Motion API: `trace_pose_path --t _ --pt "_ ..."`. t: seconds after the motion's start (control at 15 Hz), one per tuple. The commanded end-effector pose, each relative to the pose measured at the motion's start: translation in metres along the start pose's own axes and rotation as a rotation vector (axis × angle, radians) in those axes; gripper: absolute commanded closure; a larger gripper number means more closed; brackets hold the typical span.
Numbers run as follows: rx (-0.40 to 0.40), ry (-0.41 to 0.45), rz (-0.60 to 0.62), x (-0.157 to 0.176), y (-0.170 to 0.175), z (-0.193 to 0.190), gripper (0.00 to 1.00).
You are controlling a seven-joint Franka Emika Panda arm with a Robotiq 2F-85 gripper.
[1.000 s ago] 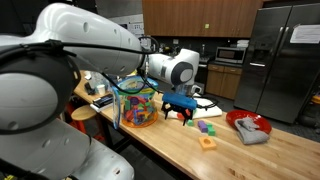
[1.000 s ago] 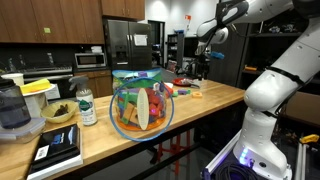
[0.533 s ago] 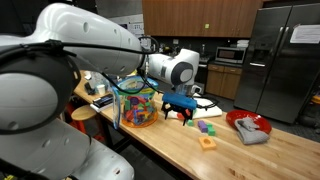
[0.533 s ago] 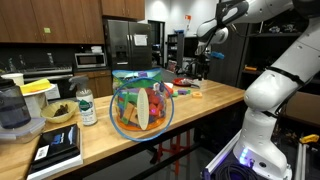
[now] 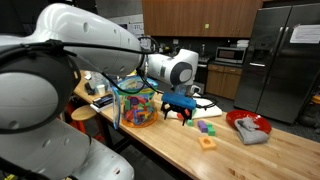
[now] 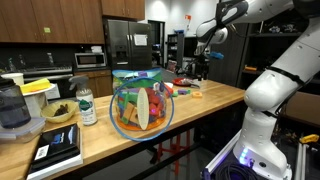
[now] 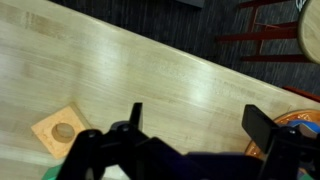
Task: Put the light orange block with a hole at the center into the plastic bag with blocks in it
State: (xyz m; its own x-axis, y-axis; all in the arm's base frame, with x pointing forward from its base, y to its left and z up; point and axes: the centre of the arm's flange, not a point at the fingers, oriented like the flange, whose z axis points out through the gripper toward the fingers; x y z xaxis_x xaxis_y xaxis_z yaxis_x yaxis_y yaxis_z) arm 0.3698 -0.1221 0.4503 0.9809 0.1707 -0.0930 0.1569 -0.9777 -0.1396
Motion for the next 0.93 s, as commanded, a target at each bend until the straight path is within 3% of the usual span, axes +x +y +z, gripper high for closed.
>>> trace_pose_path --t 0.0,0.87 --pt "-0.002 -0.002 -0.004 0.0006 -0.0016 0.0005 0.0" --pt "-0.005 -0.006 -0.01 0.0015 -0.0046 0.0018 0.0"
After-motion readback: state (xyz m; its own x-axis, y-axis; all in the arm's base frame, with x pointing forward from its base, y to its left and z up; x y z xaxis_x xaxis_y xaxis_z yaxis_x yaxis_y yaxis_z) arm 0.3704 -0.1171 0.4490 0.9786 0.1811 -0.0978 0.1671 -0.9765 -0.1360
